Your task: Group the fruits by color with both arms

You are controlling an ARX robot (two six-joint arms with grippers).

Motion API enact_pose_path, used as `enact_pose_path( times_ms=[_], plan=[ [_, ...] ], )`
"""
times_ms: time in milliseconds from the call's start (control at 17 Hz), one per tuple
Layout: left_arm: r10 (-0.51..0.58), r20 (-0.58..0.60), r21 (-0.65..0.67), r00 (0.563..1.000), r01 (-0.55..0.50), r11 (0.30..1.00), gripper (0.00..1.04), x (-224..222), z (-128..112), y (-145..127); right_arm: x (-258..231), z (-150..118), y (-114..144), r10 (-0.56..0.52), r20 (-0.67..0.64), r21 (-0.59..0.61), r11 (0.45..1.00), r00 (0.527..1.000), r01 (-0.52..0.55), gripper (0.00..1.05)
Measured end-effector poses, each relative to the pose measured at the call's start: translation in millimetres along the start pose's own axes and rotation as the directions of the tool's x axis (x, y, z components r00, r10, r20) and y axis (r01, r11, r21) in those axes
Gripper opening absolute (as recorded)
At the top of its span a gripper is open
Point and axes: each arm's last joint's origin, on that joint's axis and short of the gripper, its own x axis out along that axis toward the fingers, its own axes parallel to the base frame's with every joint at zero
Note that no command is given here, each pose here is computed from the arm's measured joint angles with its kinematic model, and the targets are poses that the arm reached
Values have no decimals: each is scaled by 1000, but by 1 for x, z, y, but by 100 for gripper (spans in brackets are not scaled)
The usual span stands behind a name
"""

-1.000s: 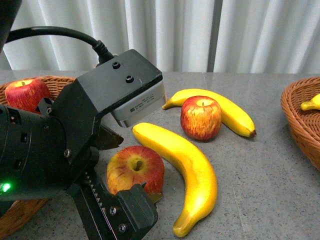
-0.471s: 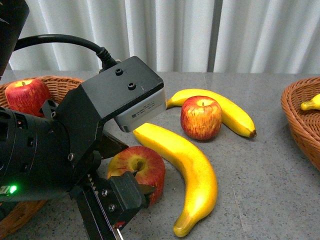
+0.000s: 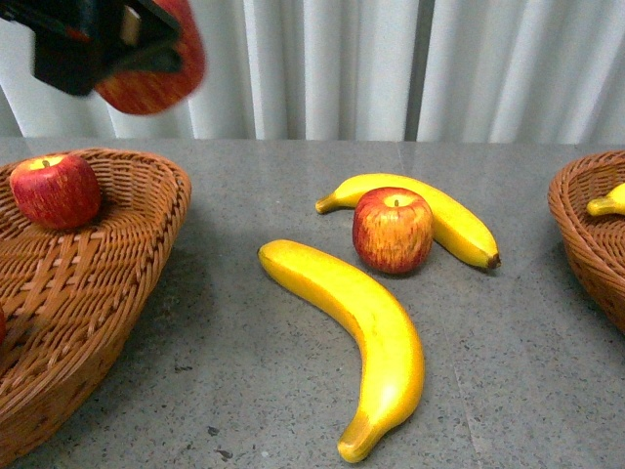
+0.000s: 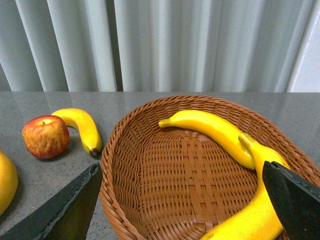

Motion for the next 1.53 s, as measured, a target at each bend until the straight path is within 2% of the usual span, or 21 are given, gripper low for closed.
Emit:
enact_pose_path(
  times_ms=[118,235,353,588,706,765,882,941,1118,1235,1353,1529],
  plan=[
    [219,-29,-182,975,-220,958,59,-5,-6,34,0,0,0,0,0,0,1000,1000,0,98],
    [331,-119,-343,936,-351,871,59,-10,-27,59,0,0,0,0,0,0,1000,1000,0,98],
    [325,-186,-429,927,-375,822,59,-10,-46,62,0,0,0,0,0,0,1000,1000,0,98],
    [274,-226,-477,935,-351,806,58,1,-60,60,0,0,0,0,0,0,1000,1000,0,98],
    [226,-292,-484,929,-347,803,58,15,-76,58,0,0,0,0,0,0,1000,1000,0,98],
    [213,-303,-491,929,-344,800,66,18,-79,57,0,0,0,0,0,0,1000,1000,0,98],
    [187,-286,-496,940,-312,810,90,22,-75,52,0,0,0,0,0,0,1000,1000,0,98],
    [181,-279,-495,943,-302,815,98,23,-73,50,0,0,0,0,0,0,1000,1000,0,98],
    [156,-252,-481,955,-264,836,98,23,-64,38,0,0,0,0,0,0,1000,1000,0,98],
    [117,-125,-450,985,-161,879,98,16,-35,25,0,0,0,0,0,0,1000,1000,0,98],
    [45,-1,-388,999,-42,921,98,15,-6,11,0,0,0,0,0,0,1000,1000,0,98],
    [-167,13,-234,986,166,958,98,32,9,-29,0,0,0,0,0,0,1000,1000,0,98]
  ],
)
